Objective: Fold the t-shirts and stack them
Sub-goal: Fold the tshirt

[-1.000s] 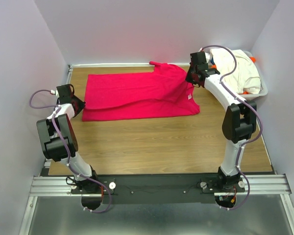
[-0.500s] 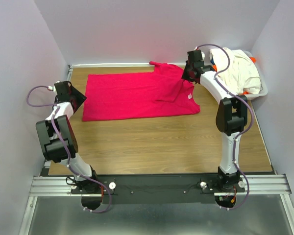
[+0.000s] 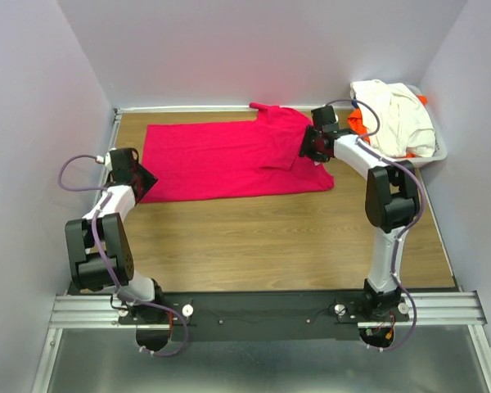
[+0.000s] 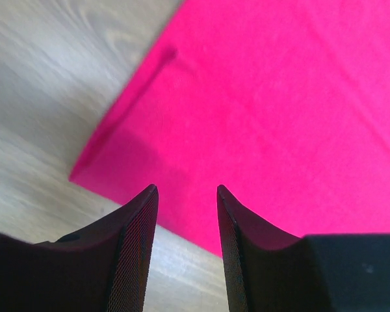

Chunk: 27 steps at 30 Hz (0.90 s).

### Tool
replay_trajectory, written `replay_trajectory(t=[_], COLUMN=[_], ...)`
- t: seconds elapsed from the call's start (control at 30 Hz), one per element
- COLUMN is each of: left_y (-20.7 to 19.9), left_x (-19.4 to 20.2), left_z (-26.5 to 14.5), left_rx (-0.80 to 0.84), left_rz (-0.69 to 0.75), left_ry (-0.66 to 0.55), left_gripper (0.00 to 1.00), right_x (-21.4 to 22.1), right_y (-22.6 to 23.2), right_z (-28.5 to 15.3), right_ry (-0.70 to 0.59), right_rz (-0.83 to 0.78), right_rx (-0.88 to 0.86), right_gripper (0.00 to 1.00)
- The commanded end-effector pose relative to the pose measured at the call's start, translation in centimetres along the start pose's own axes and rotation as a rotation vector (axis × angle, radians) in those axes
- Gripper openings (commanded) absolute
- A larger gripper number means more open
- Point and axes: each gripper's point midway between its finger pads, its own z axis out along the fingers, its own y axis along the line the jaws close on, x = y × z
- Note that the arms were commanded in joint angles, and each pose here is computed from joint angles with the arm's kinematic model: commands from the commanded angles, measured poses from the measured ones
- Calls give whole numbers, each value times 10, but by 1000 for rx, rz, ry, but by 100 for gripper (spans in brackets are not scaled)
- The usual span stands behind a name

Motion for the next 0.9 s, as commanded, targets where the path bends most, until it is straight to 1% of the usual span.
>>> replay_trajectory(t=[0.0,0.27,0.37,0.5,0.7,0.73,0.8,0.87], left_y=[6,10,11,9,9,9,9,7], left_x=[10,23,24,24,25,25,24,22], left_z=[-5,-7,-7,-7,-6,-6,-6,-6], left_rx=[-53,-58,-58,-52,-50,-49,-49,-44], left_rz=[-12,-13,-13,-10,-2,-2,0,2], left_ry=[-14,3,7,10,15,14,15,11], left_gripper=[49,49,49,49,49,49,49,49], right_x=[27,45,53,59,55,53,52,48], right_y=[17,38,45,52,55,55,56,60], right_z=[2,10,14,22,24,23,24,25], right_ry=[28,38,46,57,47,41,39,31], right_rz=[10,-1,-5,-9,-5,-3,-2,-2], right_rx=[-71,-88,-92,-93,-91,-91,-90,-99], right_gripper=[54,54,49,49,49,48,42,35])
